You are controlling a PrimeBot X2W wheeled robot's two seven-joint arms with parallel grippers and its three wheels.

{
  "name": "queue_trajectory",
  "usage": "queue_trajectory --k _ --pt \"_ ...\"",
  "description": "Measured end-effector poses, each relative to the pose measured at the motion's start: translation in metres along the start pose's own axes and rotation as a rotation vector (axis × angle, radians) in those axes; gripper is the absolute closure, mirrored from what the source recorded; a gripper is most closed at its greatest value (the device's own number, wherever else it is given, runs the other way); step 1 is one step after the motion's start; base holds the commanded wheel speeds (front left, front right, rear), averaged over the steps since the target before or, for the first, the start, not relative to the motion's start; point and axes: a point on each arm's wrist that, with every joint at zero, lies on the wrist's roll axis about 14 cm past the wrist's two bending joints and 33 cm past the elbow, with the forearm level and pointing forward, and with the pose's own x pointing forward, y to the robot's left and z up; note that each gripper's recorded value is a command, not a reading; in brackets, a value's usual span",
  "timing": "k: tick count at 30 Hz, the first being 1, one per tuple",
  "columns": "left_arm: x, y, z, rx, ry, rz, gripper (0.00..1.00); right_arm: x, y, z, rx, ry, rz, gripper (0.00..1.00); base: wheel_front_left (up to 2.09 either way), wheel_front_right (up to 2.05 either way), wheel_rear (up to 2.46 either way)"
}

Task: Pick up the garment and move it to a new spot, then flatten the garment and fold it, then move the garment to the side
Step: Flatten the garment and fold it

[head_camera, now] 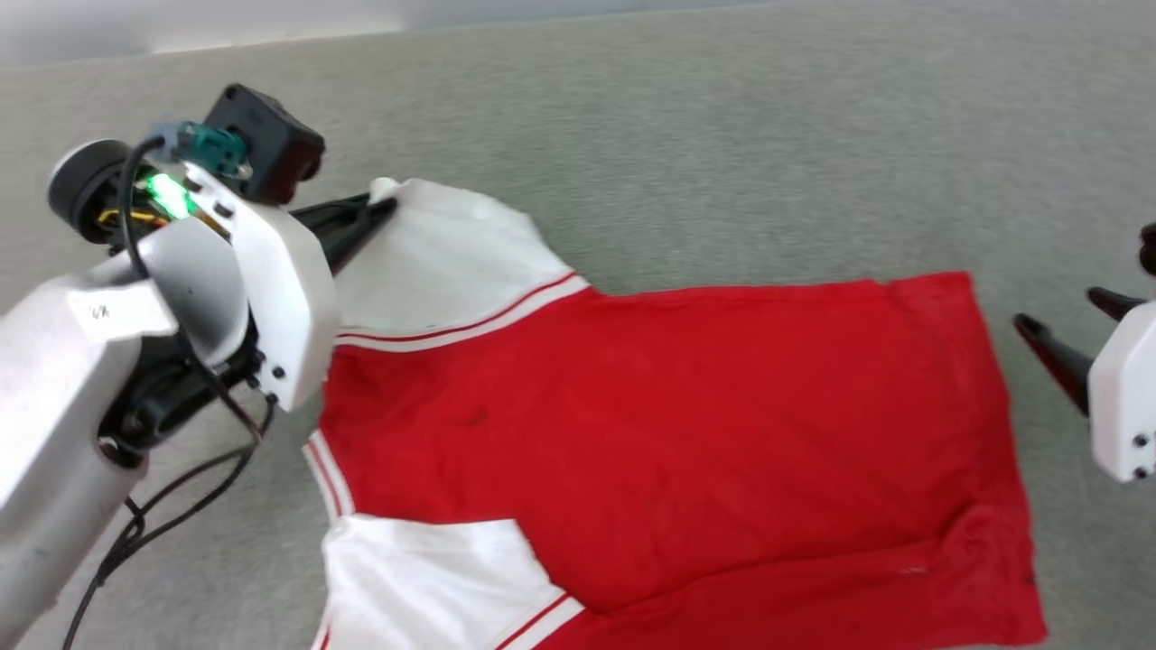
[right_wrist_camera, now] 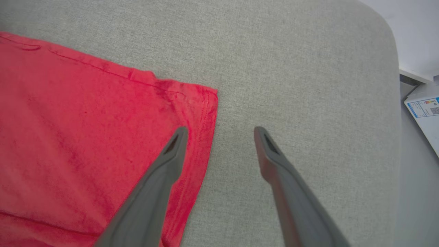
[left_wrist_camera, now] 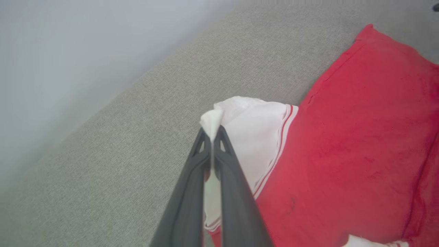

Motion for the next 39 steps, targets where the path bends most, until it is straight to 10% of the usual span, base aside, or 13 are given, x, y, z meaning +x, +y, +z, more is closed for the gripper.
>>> queue_trajectory --k 24,27,39 --pt "-0.029 -0.026 -0.037 -0.06 -0.007 0.0 1.0 0.105 0.033 -0.052 -0.112 0.432 0.104 0.0 0.0 0.0 0.0" --pt "-0.031 -0.025 -0.038 -0.064 -0.009 0.012 1.0 0.105 0.035 -0.054 -0.119 0.431 0.109 1.0 0.0 0.0 0.0" --pt "-0.056 -0.025 -0.038 -0.113 -0.054 0.081 1.0 0.074 0.036 -0.017 0.018 0.21 0.132 1.0 0.0 0.0 0.0"
